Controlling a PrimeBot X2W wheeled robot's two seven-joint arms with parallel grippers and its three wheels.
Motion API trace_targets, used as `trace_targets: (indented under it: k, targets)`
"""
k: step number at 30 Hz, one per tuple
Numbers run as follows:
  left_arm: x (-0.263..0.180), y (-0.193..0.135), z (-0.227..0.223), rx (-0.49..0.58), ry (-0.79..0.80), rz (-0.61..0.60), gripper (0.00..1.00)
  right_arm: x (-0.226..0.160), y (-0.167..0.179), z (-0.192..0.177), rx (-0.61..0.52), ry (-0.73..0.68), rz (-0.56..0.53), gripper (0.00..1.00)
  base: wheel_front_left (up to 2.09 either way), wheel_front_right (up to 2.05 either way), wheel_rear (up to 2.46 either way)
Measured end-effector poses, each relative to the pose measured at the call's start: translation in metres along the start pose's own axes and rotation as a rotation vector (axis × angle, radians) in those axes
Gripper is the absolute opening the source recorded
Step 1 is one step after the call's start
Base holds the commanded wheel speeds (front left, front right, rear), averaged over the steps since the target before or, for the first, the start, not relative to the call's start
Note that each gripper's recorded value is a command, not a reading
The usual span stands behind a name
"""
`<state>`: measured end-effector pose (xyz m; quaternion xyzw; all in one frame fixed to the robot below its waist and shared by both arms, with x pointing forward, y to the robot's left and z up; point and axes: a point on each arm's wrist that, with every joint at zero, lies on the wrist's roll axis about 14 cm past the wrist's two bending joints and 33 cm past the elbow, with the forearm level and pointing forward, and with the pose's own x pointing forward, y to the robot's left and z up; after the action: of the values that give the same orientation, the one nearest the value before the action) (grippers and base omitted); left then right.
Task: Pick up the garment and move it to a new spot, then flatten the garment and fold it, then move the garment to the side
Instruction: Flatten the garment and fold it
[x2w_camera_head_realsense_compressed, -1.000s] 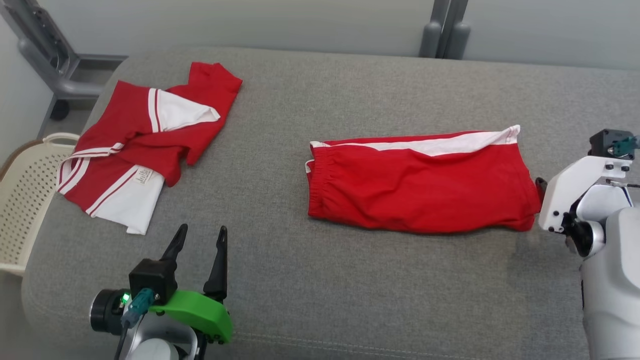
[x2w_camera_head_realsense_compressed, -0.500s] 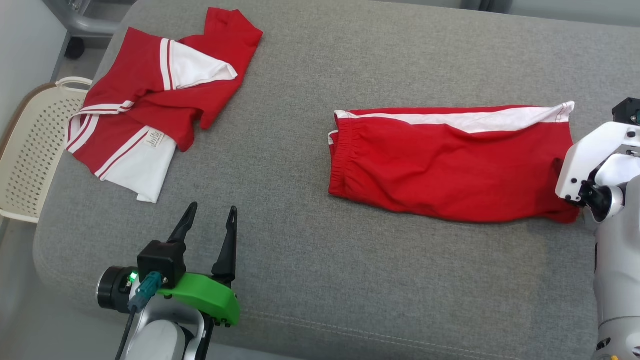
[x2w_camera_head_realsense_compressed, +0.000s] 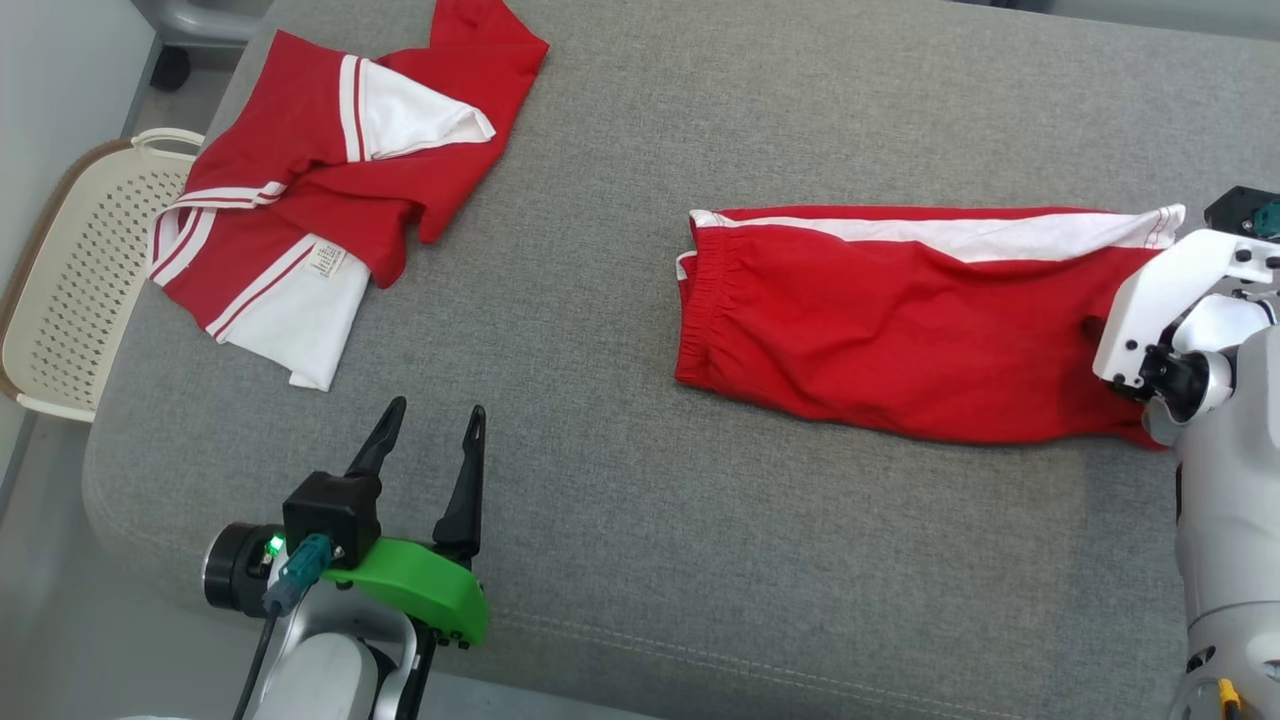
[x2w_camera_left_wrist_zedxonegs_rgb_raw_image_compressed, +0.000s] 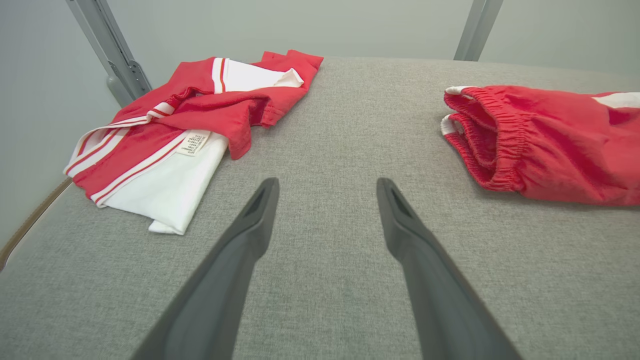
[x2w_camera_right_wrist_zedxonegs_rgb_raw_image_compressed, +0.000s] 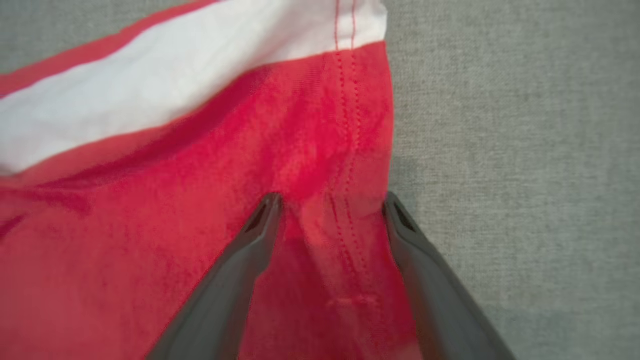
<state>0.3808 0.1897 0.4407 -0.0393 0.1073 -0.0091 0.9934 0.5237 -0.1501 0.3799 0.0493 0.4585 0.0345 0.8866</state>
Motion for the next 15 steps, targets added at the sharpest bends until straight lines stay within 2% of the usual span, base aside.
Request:
trace_targets:
  k: [1, 2, 3, 9, 15]
  targets:
    - [0.000, 0.000, 0.000, 0.000, 0.000, 0.000, 1.00, 0.000, 0.003, 0.000, -0.001, 0.002, 0.007, 0.74, 0.00, 0.00, 0.00]
    - [0.000, 0.000, 0.000, 0.001, 0.001, 0.000, 1.00, 0.001, 0.006, 0.001, -0.003, 0.001, 0.013, 0.15, 0.00, 0.00, 0.00]
    - [0.000, 0.000, 0.000, 0.001, 0.002, 0.000, 1.00, 0.001, 0.007, 0.001, -0.006, 0.002, 0.015, 0.00, 0.00, 0.00, 0.00]
    - [-0.002, -0.001, 0.000, -0.002, 0.001, -0.004, 1.00, 0.000, 0.004, 0.003, -0.019, -0.005, 0.006, 0.00, 0.00, 0.00, 0.00]
    - [-0.003, -0.003, 0.000, -0.005, 0.005, -0.007, 1.00, -0.008, -0.027, 0.007, -0.020, -0.023, -0.075, 0.00, 0.00, 0.00, 0.00]
